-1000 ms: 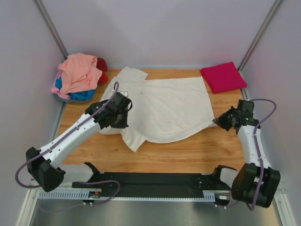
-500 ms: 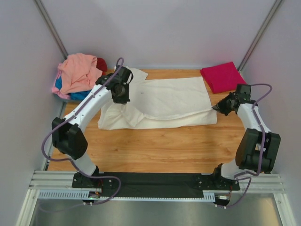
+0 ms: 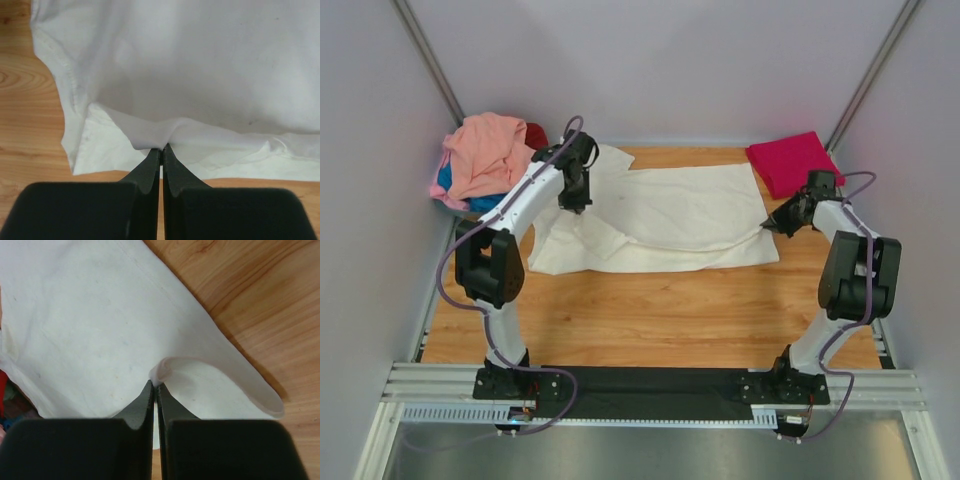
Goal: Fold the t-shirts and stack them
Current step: Fold the tshirt
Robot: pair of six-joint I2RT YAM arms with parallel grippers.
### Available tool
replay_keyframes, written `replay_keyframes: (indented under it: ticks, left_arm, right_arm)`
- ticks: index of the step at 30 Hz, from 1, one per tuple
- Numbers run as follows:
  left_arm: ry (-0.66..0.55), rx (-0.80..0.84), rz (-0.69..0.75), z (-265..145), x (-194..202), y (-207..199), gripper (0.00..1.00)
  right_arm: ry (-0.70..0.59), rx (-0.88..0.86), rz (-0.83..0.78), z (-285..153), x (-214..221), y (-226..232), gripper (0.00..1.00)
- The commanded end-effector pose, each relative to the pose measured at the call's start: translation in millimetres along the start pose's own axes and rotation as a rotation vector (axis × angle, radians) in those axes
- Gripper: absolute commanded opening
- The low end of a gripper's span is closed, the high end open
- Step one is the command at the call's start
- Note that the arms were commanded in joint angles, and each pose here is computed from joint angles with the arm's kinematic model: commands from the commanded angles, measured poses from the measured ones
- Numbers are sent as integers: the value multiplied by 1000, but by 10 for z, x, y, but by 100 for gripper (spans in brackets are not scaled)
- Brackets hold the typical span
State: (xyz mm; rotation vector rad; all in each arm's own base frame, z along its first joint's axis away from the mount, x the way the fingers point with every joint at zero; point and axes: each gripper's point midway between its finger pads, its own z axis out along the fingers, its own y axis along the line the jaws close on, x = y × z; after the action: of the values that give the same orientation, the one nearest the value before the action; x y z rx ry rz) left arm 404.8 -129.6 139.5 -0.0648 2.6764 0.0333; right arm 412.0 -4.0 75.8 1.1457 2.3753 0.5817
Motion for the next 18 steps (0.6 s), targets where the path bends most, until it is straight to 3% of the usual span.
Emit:
replay_keyframes:
  ticks: [1, 14, 18]
  left_arm:
    - [-23, -19, 3, -15, -138, 115, 0]
    - [-37, -122, -56, 39, -186, 401, 0]
    - [-53, -88, -60, 47, -228, 394, 0]
  right_arm:
    - [-23, -18, -18, 105, -124, 124, 0]
    - [-55, 84, -26, 318, -296, -31, 0]
    - [-56, 79, -32, 326, -323, -2, 0]
